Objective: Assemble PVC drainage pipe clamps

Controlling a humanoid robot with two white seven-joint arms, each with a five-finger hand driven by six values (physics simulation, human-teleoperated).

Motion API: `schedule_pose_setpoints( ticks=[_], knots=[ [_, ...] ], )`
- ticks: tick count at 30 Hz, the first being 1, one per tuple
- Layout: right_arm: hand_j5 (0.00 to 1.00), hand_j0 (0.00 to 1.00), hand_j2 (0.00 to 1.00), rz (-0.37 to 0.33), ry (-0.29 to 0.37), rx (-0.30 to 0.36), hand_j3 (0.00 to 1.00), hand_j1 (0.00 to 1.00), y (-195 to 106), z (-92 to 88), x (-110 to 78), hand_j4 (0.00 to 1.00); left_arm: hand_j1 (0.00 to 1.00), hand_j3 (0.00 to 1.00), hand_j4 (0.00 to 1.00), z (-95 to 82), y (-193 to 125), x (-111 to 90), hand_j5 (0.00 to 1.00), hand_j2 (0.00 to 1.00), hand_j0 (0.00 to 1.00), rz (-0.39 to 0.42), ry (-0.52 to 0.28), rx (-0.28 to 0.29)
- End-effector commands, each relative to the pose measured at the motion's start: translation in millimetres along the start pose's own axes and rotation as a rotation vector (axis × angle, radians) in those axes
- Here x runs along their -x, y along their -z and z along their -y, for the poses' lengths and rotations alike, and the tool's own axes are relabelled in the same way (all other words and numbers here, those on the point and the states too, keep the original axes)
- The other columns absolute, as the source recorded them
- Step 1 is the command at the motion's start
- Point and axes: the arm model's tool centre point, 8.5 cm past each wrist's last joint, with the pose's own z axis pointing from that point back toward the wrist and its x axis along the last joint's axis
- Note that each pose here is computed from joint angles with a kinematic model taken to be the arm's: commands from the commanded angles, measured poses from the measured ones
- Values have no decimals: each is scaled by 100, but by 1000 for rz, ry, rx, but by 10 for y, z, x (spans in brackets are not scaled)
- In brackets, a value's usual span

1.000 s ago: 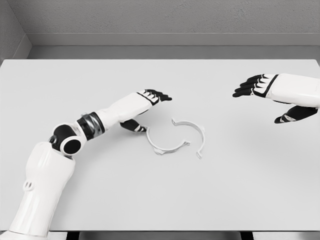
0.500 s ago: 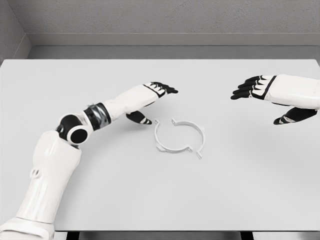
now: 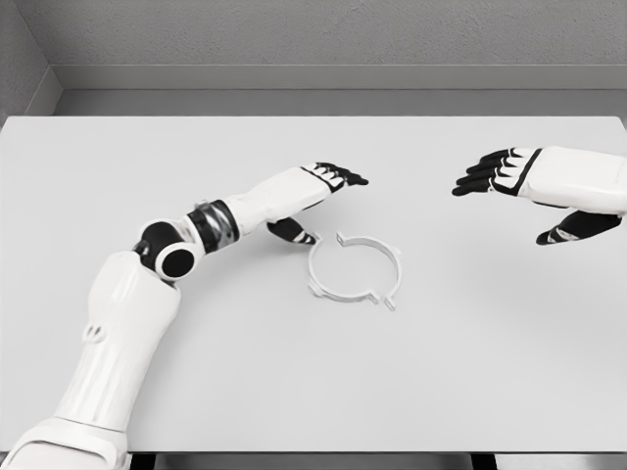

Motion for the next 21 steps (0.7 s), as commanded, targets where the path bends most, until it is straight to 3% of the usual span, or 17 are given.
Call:
schedule_pose_setpoints(
  ticks=[1, 21],
  knots=[
    [100, 100, 100, 0, 5, 3, 100, 100, -4, 5, 1, 100, 100, 100, 100, 3, 60, -55, 100, 100, 100, 9, -7, -7],
    [100, 100, 100, 0, 8, 0, 100, 100, -38, 20, -11, 100, 100, 100, 100, 38, 126, -137, 100, 100, 100, 24, 25, 22]
  ],
)
